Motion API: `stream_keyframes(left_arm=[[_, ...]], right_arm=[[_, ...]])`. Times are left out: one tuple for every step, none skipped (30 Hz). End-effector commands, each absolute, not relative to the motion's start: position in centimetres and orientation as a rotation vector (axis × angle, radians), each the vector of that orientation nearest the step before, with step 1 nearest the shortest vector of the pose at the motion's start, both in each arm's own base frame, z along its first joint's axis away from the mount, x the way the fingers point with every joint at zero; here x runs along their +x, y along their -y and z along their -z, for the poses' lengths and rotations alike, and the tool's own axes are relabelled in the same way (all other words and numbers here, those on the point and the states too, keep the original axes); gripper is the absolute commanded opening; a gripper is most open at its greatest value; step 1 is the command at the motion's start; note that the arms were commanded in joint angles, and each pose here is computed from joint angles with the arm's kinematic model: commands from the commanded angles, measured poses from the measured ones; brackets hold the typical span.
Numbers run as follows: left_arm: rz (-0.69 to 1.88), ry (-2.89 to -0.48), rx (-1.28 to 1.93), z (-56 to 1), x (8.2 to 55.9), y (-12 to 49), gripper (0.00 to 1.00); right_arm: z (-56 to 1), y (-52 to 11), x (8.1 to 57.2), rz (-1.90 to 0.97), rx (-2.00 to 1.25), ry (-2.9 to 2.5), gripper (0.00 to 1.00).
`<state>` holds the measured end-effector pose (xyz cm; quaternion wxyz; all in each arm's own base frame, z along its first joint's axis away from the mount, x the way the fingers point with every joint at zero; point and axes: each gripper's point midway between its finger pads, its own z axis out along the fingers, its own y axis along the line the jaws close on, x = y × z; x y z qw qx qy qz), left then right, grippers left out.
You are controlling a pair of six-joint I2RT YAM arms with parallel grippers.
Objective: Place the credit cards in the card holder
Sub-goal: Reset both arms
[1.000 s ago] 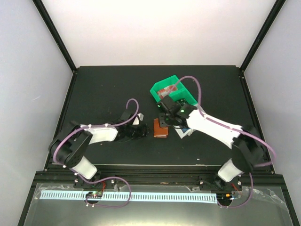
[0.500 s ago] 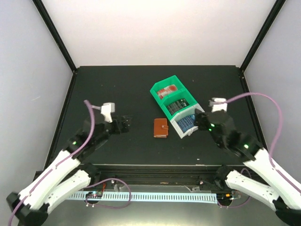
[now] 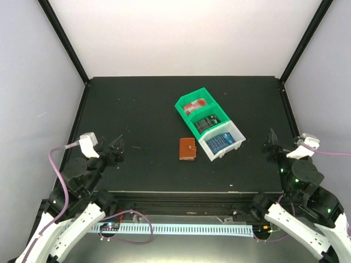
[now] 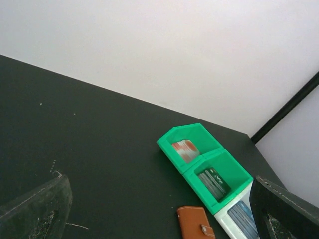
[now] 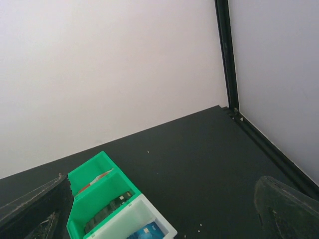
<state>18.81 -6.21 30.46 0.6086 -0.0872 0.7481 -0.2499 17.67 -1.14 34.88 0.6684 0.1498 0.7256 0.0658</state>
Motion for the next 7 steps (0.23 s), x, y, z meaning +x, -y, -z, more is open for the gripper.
stream_keyframes(left_arm=[[0.513, -1.716, -0.219, -30.85, 18.10, 4.68, 0.99], [0.511, -1.714, -0.222, -30.87, 18.04, 4.58, 0.99], [0.508, -1.714, -0.222, -30.82, 18.03, 4.53, 0.99], [0.504, -1.711, -0.225, -30.88, 18.03, 4.44, 0.99], [0.496, -1.714, -0.230, -30.79, 18.07, 4.33, 0.99], [0.491, -1.719, -0.236, -30.71, 18.12, 4.27, 0.99], [0.488, -1.722, -0.239, -30.68, 18.19, 4.25, 0.99]], right_arm=[[-33.27, 2.28, 17.32, -0.104, 0.387, -1.644, 1.00], [-33.01, 2.34, 17.24, -0.108, 0.390, -1.645, 1.00], [-32.80, 2.37, 17.21, -0.108, 0.392, -1.647, 1.00], [-32.62, 2.37, 17.20, -0.108, 0.392, -1.650, 1.00], [-32.51, 2.35, 17.20, -0.110, 0.392, -1.652, 1.00], [-32.40, 2.30, 17.23, -0.109, 0.391, -1.655, 1.00], [-32.31, 2.29, 17.24, -0.108, 0.392, -1.657, 1.00]])
